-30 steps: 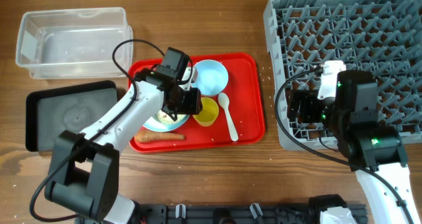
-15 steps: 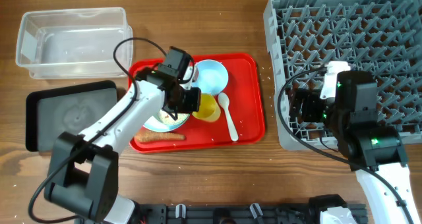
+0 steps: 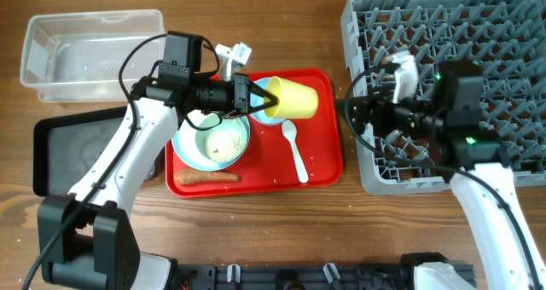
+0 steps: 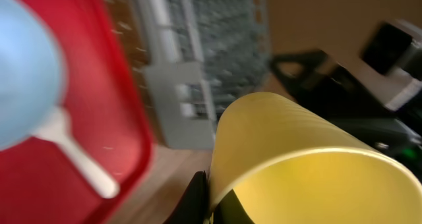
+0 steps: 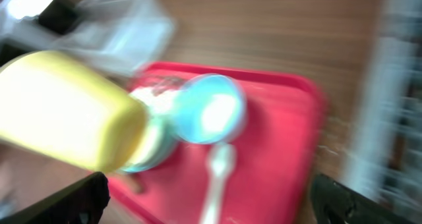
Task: Sort waste into correct bins and load items into the dishwasher rack
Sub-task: 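Lift the yellow cup and hand it to the right gripper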
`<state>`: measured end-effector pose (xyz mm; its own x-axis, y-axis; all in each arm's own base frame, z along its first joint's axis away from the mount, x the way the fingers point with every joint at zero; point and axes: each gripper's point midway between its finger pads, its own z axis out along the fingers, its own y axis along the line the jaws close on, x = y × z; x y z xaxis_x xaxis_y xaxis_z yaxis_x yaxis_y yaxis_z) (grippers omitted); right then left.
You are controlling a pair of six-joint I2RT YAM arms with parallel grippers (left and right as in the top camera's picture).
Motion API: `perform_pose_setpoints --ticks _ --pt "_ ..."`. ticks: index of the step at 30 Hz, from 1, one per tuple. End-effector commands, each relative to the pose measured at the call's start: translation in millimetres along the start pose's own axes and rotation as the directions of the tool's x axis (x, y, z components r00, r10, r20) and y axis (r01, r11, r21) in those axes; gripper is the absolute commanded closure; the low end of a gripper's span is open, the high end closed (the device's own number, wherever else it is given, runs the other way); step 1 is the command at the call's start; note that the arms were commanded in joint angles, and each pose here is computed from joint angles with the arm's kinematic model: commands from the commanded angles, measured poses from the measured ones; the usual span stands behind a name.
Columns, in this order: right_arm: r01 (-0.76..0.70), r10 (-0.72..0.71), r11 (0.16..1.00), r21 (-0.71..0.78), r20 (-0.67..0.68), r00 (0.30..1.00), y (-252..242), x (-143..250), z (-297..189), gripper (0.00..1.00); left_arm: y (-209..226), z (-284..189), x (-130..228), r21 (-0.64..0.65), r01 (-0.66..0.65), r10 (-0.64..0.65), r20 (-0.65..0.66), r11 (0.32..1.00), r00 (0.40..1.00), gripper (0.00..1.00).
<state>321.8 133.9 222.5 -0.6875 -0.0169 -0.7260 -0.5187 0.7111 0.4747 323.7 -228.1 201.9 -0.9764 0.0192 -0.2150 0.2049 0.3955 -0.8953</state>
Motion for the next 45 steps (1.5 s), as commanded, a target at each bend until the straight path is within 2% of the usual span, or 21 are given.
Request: perform_pose_setpoints --ticks 1,3,14,16,18,20,21,24,33,45 --pt "0.110 -0.097 0.891 -0.440 0.053 0.994 63.6 -10.8 -4.7 0.00 -39.7 -2.7 11.9 0.167 -0.013 0.025 -0.071 0.986 0.997 0.96" --pt "0.116 -0.099 0.863 -0.491 0.061 0.993 65.4 -12.5 -1.7 0.00 -42.2 -1.1 12.6 0.173 0.012 0.002 -0.081 0.985 0.997 0.96" --pt "0.086 -0.074 0.816 -0.572 0.045 0.996 72.1 -10.5 -2.7 0.01 -60.4 18.1 13.0 0.191 -0.019 0.038 -0.093 0.981 0.995 0.96" --pt "0.101 -0.084 0.772 -0.627 0.057 0.995 82.1 -11.2 -9.9 0.02 -58.0 22.7 12.4 0.165 -0.019 0.034 -0.084 0.986 0.996 0.96" --pt "0.102 -0.087 0.759 -0.643 0.056 0.995 85.7 -10.5 -11.2 0.07 -55.4 25.3 11.3 0.144 -0.010 0.021 -0.076 0.990 0.997 0.96" --pt "0.096 -0.083 0.758 -0.645 0.050 0.995 86.8 -10.2 -10.9 0.22 -55.1 25.9 10.5 0.139 -0.006 0.016 -0.073 0.990 0.997 0.96" --pt "0.095 -0.083 0.758 -0.645 0.050 0.995 86.8 -10.1 -10.9 0.26 -55.0 25.9 10.5 0.138 -0.006 0.016 -0.073 0.990 0.997 0.96" --pt "0.073 -0.065 0.760 -0.646 0.035 0.997 86.7 -10.0 -10.8 0.29 -54.9 25.9 8.4 0.135 -0.005 0.014 -0.065 0.991 0.998 0.96" --pt "0.071 -0.065 0.760 -0.646 0.034 0.997 86.7 -9.9 -10.8 0.19 -59.8 25.7 1.4 0.148 -0.014 0.020 -0.042 0.989 0.999 0.96" --pt "0.074 -0.066 0.782 -0.619 0.036 0.997 82.0 -10.4 -6.9 0.19 -69.0 24.2 -9.1 0.173 -0.005 0.007 -0.014 0.985 1.000 0.96"
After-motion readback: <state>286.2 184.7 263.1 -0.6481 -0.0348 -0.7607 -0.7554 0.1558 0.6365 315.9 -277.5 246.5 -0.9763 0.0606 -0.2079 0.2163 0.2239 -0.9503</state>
